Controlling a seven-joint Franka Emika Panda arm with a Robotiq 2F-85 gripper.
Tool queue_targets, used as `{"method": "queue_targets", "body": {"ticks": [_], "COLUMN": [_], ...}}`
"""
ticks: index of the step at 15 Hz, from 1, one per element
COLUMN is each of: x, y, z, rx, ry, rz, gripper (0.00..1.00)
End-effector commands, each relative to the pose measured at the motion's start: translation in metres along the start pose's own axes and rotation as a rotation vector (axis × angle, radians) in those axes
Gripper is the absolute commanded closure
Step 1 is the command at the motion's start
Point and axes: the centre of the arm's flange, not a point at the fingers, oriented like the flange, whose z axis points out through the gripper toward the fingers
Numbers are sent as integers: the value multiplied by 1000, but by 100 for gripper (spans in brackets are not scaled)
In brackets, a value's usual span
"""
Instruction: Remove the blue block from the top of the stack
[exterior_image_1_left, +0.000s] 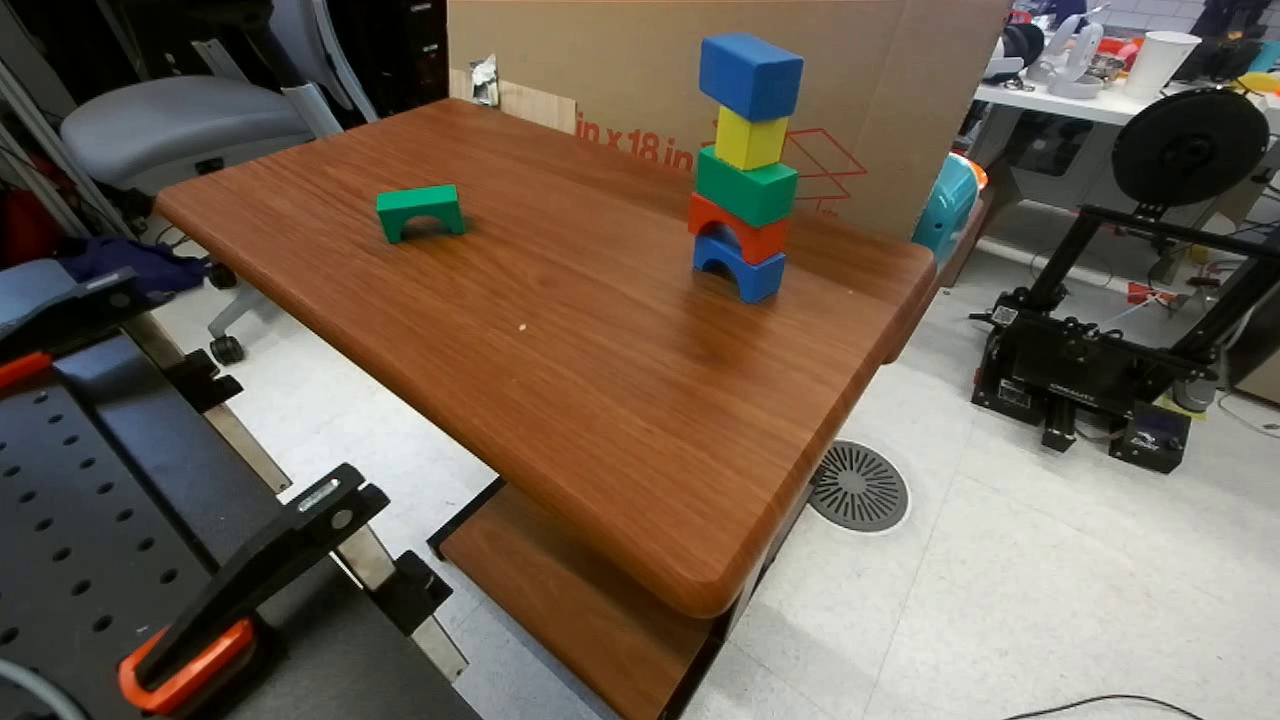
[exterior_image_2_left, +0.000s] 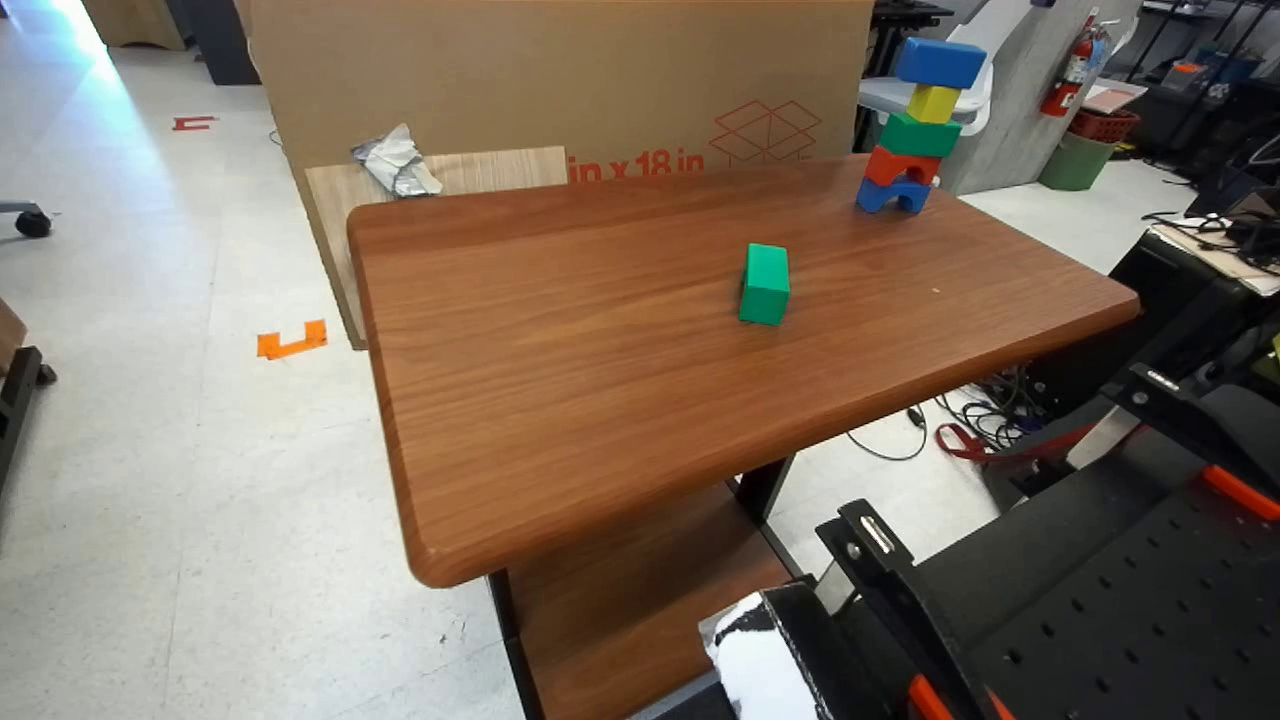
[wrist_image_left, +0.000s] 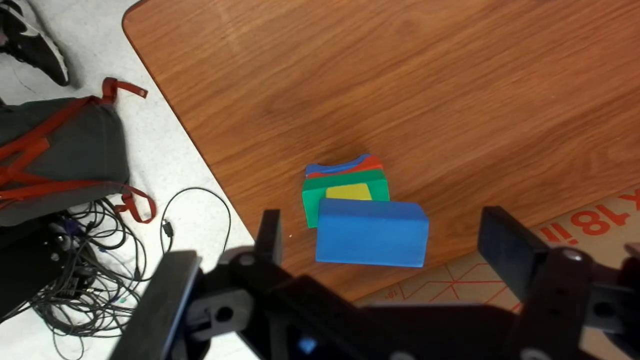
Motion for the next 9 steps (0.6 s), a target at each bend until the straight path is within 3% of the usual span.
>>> {"method": "queue_targets", "body": {"ticks": [1,9], "x": [16,25], "y": [-6,-17], "z": [5,21], "rx": [10,-10], "ry": [20,13], "rz": [7,-6], "gripper": [0,0]}}
